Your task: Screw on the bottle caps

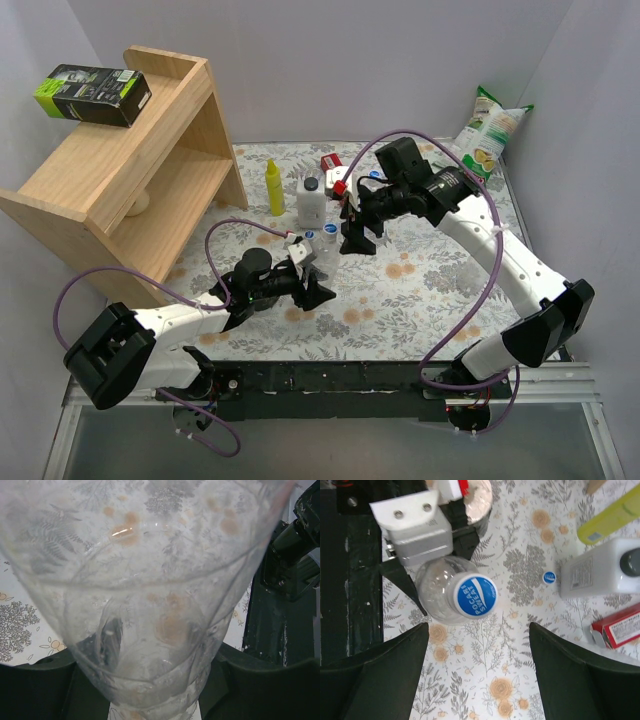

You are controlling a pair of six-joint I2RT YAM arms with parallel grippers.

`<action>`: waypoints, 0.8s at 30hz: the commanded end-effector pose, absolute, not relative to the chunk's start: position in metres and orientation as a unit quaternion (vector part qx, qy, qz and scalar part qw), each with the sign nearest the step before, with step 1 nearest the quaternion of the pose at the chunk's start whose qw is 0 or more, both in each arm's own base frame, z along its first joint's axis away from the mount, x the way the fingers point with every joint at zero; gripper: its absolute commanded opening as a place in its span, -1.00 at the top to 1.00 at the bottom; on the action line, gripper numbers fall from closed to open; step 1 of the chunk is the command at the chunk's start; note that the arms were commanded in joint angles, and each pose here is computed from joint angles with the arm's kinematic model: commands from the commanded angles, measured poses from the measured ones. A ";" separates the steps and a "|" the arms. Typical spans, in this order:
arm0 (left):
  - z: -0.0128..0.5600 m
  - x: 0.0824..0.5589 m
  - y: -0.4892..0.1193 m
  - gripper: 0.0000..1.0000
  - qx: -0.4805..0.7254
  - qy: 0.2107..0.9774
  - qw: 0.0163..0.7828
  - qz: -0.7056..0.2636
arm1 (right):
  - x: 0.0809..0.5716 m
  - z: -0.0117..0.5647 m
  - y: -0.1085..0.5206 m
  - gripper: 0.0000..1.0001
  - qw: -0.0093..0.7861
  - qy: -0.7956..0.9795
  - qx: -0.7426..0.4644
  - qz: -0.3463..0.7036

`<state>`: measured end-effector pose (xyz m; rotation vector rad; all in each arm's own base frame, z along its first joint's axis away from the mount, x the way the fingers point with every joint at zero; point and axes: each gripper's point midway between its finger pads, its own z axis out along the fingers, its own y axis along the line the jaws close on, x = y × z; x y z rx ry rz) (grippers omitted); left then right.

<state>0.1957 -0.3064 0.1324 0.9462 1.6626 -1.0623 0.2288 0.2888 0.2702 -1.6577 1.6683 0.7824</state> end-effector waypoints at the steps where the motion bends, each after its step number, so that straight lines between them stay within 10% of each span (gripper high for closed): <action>1: 0.140 0.196 -0.310 1.00 0.398 0.660 0.463 -0.437 | 0.211 0.315 0.307 -0.76 0.377 0.555 -0.654 0.350; 24: 0.140 0.196 -0.313 1.00 0.395 0.659 0.457 -0.449 | 0.188 0.296 0.314 -0.83 0.342 0.535 -0.685 0.356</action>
